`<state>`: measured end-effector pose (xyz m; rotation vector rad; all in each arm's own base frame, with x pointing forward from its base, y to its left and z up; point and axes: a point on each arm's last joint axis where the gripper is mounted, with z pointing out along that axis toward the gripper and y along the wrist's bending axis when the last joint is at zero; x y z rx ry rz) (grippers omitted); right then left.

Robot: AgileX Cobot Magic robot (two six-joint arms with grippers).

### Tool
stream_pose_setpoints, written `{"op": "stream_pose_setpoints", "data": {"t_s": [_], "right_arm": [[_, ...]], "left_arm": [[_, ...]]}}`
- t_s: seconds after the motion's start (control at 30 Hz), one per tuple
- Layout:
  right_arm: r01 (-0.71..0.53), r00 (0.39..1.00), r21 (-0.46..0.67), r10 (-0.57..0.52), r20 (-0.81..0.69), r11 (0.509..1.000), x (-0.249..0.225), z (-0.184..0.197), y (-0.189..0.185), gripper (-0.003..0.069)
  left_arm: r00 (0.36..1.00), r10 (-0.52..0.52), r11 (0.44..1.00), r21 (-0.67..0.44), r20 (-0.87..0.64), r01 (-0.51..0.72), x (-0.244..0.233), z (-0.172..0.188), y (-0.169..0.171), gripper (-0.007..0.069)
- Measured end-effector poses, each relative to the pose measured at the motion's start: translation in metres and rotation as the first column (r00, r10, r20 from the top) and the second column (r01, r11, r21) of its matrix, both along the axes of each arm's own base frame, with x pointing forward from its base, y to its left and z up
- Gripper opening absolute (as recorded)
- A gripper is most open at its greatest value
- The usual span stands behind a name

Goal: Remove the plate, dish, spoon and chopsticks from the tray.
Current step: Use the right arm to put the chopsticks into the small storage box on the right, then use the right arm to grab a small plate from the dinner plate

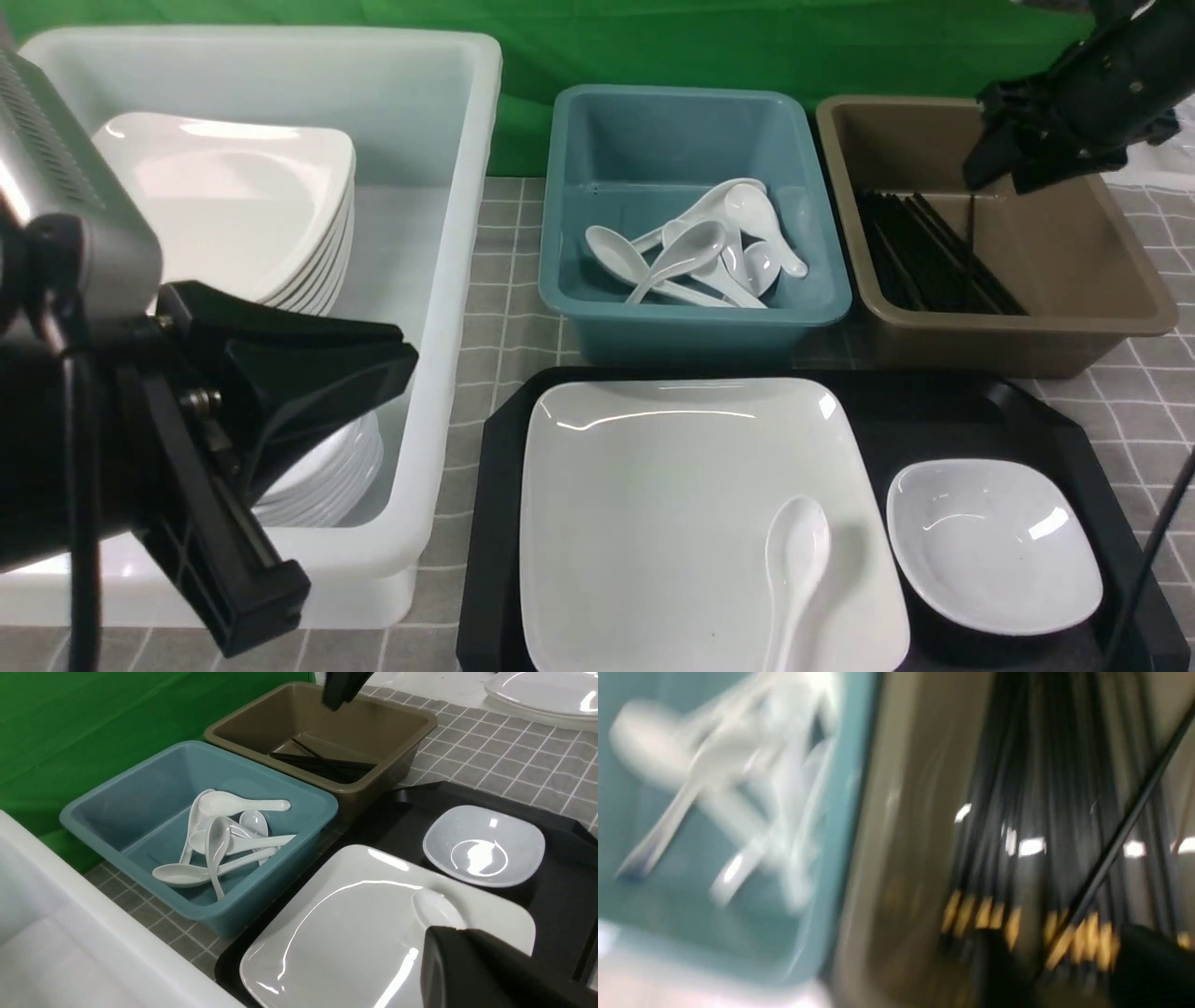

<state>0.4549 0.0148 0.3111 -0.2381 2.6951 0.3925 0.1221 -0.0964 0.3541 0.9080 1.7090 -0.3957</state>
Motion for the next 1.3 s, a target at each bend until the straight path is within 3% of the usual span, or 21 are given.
{"op": "stream_pose_setpoints", "data": {"t_s": [0.13,0.27,0.33,0.47,0.57,0.6,0.67,0.8,0.97,1.3], "right_arm": [[-0.042,0.998,-0.027,0.043,0.052,0.999,-0.028,0.037,0.018,0.0151],[-0.073,0.996,-0.141,0.080,0.043,0.987,-0.065,0.052,0.035,0.0149],[-0.119,0.993,-0.245,0.121,-0.008,0.962,-0.104,0.049,0.049,0.0167],[-0.235,0.971,-0.311,0.208,-0.119,0.921,-0.155,0.021,0.069,0.0190],[-0.354,0.935,-0.344,0.314,-0.166,0.870,-0.195,-0.014,0.083,0.0265],[-0.401,0.916,-0.362,0.361,-0.174,0.842,-0.207,-0.033,0.085,0.0323],[-0.463,0.887,-0.382,0.421,-0.191,0.800,-0.220,-0.061,0.088,0.0411],[-0.512,0.855,-0.432,0.490,-0.170,0.742,-0.227,-0.092,0.086,0.0506],[-0.539,0.828,-0.482,0.541,-0.150,0.691,-0.221,-0.119,0.085,0.0526],[-0.572,0.805,-0.480,0.569,-0.170,0.666,-0.203,-0.156,0.095,0.0523]], "left_arm": [[1.000,0.006,0.999,0.054,0.023,-0.007,0.001,-0.002,0.002,0.0020],[1.000,0.011,0.998,0.055,0.015,-0.012,0.001,-0.002,0.002,0.0020],[1.000,0.011,0.998,0.054,0.008,-0.011,0.001,-0.003,0.002,0.0020],[1.000,0.009,0.998,0.055,0.004,-0.010,0.001,-0.003,0.002,0.0020],[1.000,0.009,0.998,0.055,0.003,-0.010,0.001,-0.003,0.002,0.0020],[1.000,0.010,0.999,0.053,0.002,-0.010,0.001,-0.003,0.002,0.0020],[1.000,0.014,0.999,0.047,-0.005,-0.013,0.001,-0.003,0.002,0.0020],[1.000,0.016,0.999,0.043,-0.009,-0.015,0.001,-0.003,0.002,0.0020],[1.000,0.016,0.999,0.041,-0.016,-0.016,0.000,-0.003,0.002,0.0020],[0.999,0.012,0.999,0.044,-0.046,-0.010,-0.001,-0.005,0.002,0.0020]]}}
